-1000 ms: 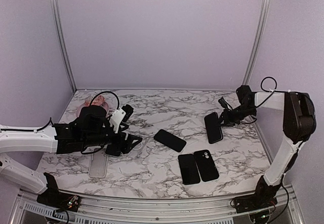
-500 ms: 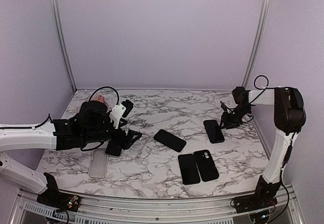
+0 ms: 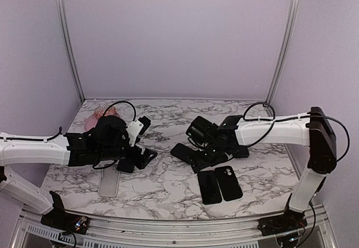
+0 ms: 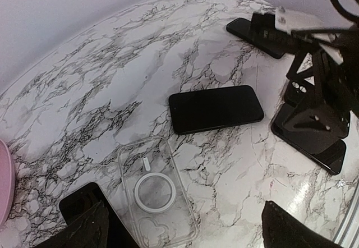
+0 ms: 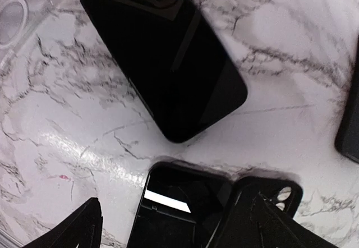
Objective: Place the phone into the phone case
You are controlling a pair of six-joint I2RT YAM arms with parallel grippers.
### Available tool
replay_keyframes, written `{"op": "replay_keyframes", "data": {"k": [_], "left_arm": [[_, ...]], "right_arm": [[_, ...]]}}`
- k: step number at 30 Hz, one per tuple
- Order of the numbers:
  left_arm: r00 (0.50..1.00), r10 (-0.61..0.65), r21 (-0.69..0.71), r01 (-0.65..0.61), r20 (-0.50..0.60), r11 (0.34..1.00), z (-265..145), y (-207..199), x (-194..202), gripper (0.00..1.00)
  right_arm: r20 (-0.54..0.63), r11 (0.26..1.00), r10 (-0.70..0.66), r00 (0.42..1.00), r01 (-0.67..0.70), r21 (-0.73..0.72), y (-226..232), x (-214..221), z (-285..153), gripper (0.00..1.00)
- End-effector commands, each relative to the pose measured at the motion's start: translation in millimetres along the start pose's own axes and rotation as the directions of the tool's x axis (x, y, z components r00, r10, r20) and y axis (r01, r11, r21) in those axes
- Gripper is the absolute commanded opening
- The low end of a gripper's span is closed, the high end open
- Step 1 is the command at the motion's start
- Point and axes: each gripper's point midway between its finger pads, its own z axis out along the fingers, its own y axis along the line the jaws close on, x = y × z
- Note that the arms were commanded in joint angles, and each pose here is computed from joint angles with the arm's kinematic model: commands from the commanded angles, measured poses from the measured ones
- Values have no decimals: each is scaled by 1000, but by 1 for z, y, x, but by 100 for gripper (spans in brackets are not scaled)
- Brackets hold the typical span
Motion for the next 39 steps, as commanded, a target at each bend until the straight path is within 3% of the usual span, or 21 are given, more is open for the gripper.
{"op": "replay_keyframes", "data": {"k": [1, 11, 16, 26, 30, 36, 39], "left_arm": [[1000, -15, 8, 15, 13, 1000, -3, 0, -9, 96], [1000, -20, 30, 20, 16, 999, -6, -4, -9, 96], [1000, -22, 38, 21, 14, 999, -6, -5, -8, 96], [999, -25, 39, 23, 28, 999, -10, -5, -11, 96], [999, -23, 38, 22, 25, 999, -9, -4, -10, 96], [1000, -23, 38, 22, 17, 999, -6, -5, -9, 96], [999, -37, 63, 38, -14, 997, 3, -10, -4, 94]], "right_arm": [[-134, 991, 103, 986, -90, 100, 14, 45, 11, 88], [-280, 982, 182, 942, -189, 4, 52, 111, 6, 92], [-329, 980, 200, 923, -186, 72, 41, 136, 10, 93], [-344, 981, 178, 922, -139, 135, 23, 147, 28, 93], [-332, 983, 162, 929, -123, 135, 22, 141, 36, 84], [-304, 991, 120, 945, -96, 94, 28, 131, 37, 56], [-259, 996, 83, 962, -72, 53, 34, 118, 32, 48]]}}
